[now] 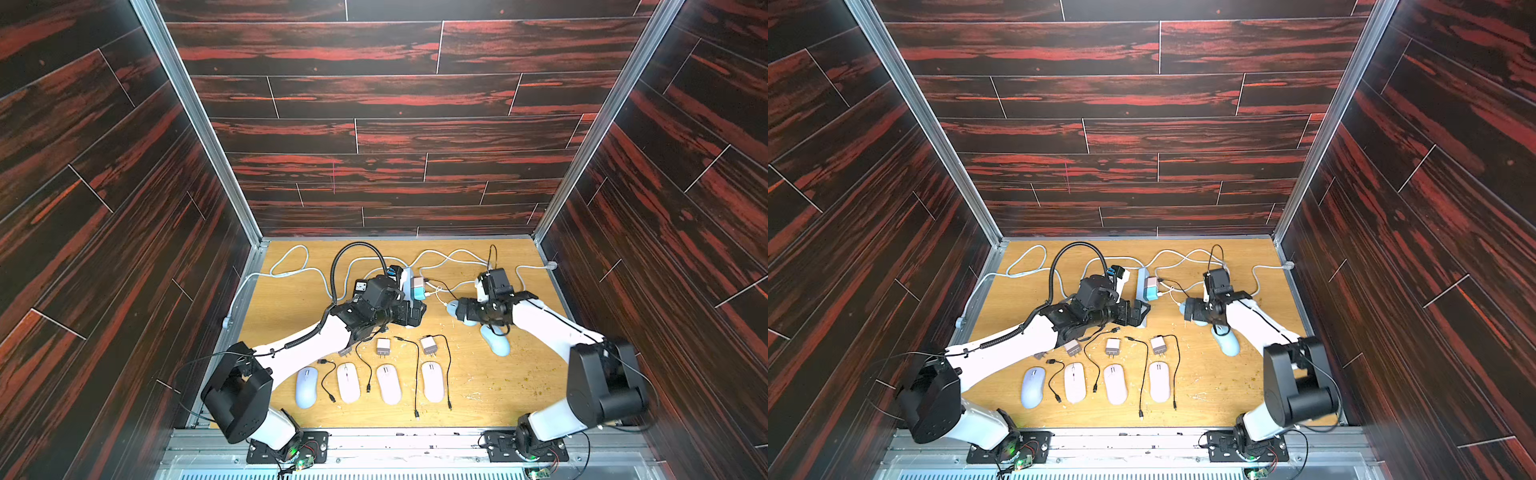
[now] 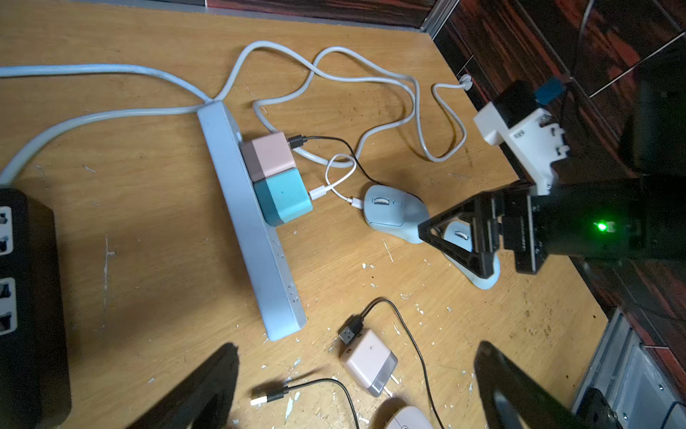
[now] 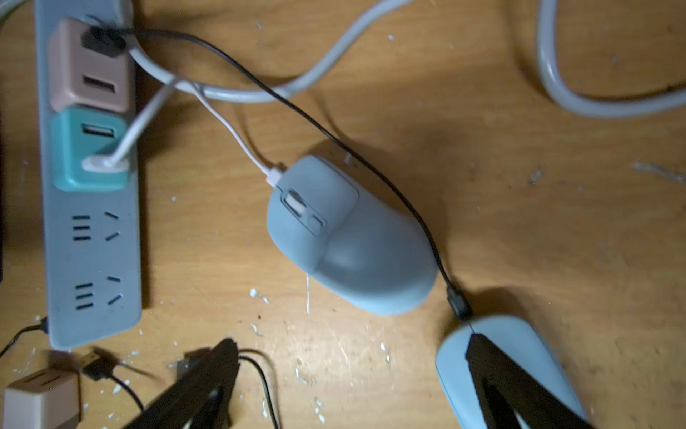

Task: Unplug the wireless mouse
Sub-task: Pick up the mouse from the center of the board.

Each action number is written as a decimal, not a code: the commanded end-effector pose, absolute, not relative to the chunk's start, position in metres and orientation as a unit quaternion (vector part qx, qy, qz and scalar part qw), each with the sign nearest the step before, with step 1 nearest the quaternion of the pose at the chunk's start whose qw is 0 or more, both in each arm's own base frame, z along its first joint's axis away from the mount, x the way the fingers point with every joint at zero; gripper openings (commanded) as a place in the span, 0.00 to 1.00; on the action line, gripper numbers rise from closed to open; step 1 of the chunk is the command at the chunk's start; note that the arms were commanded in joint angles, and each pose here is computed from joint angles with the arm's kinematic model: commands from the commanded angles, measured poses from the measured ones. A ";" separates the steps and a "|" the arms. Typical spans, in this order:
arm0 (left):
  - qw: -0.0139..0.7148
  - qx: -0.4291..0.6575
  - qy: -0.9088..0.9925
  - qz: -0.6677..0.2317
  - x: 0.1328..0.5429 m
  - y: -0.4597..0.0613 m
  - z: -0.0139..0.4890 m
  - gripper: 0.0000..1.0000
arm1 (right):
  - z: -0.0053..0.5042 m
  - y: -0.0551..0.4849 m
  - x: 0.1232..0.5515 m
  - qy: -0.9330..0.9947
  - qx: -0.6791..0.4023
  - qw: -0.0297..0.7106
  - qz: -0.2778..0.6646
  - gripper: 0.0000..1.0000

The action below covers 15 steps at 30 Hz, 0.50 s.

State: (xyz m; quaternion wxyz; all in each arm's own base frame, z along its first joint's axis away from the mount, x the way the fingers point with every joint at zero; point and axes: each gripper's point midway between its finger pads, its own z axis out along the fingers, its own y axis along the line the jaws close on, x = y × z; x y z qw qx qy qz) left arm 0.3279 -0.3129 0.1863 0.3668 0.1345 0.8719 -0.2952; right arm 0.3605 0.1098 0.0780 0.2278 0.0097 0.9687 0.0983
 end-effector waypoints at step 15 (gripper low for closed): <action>0.361 0.076 0.880 -0.300 0.340 -0.277 0.185 1.00 | 0.045 0.135 0.394 0.969 -0.085 0.186 0.135 0.97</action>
